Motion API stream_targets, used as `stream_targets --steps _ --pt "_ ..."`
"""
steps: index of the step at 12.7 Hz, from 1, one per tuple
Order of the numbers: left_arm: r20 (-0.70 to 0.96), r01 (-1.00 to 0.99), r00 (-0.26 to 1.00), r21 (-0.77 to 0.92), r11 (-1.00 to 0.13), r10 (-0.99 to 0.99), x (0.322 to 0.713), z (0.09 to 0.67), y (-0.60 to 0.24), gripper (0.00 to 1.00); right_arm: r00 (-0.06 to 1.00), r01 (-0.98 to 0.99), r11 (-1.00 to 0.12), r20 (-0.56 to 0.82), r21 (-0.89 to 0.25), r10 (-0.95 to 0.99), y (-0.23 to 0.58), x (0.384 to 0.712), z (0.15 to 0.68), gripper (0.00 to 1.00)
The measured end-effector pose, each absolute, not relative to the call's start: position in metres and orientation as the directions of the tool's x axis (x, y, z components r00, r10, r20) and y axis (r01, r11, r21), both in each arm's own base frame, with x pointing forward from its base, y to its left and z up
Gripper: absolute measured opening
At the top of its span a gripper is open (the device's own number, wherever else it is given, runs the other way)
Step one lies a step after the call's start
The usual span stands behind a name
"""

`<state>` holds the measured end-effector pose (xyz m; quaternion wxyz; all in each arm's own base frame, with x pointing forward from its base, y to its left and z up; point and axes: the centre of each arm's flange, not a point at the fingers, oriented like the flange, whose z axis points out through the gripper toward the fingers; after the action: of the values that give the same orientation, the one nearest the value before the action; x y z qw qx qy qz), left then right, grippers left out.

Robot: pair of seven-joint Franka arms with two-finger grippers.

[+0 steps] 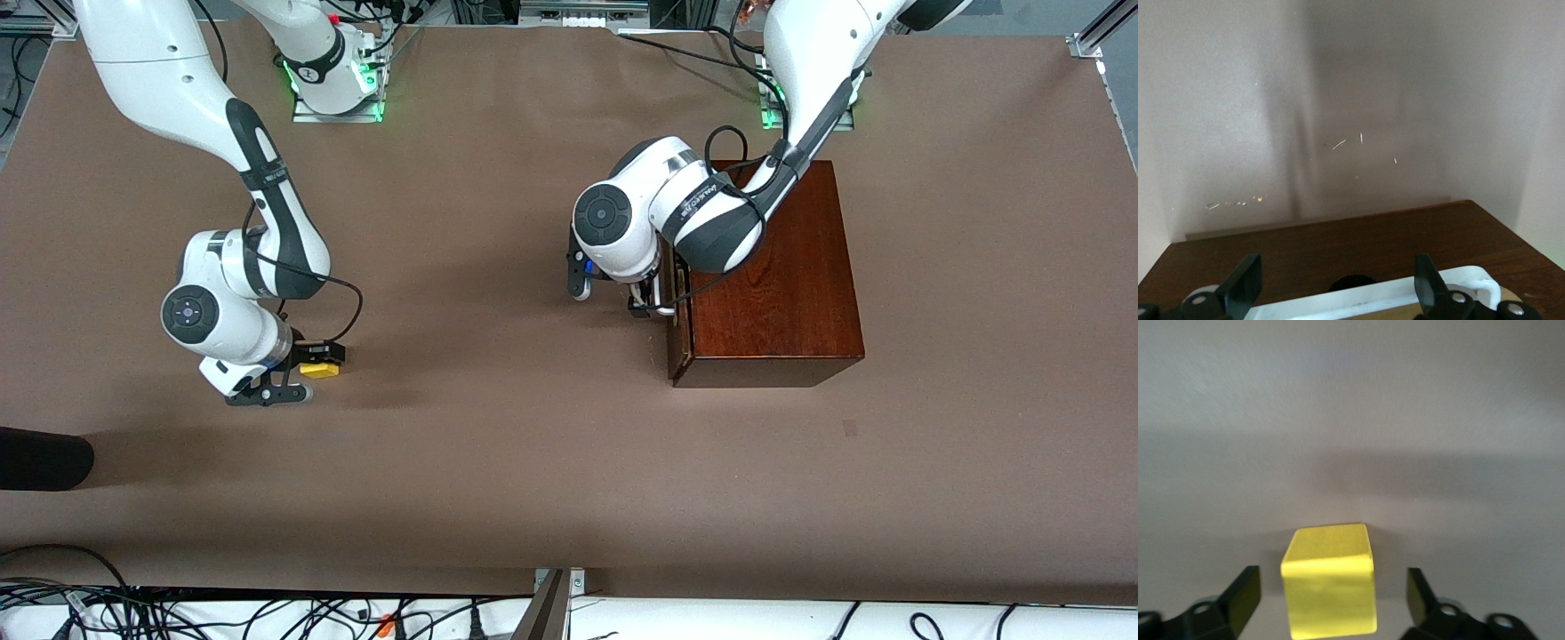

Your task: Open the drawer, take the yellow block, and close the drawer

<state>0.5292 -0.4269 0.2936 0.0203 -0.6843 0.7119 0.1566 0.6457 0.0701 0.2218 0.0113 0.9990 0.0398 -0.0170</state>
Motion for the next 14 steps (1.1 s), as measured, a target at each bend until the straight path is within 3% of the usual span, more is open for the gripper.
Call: stream_targets --steps 4,9,12,14 --pt "-0.256 -0.981 -0.067 0.193 0.017 -0.964 0.530 0.293 -0.425 1.00 0.995 0.081 -0.997 0.059 -0.002 0.081 0.074 0.650 0.328 1.00" --pt "-0.274 -0.984 -0.069 0.176 0.021 -0.959 0.532 0.298 -0.422 1.00 0.994 0.099 -0.995 0.039 -0.032 0.097 0.076 0.624 0.491 1.00" --pt "-0.255 -0.986 -0.051 0.164 0.009 -0.966 0.536 0.310 -0.422 1.00 0.994 0.106 -0.994 0.023 -0.038 0.105 0.076 0.609 0.549 1.00" --pt "-0.178 -0.987 0.025 0.150 -0.052 -0.984 0.545 0.343 -0.429 1.00 0.994 0.110 -0.993 0.029 -0.042 0.109 0.076 0.600 0.569 1.00"
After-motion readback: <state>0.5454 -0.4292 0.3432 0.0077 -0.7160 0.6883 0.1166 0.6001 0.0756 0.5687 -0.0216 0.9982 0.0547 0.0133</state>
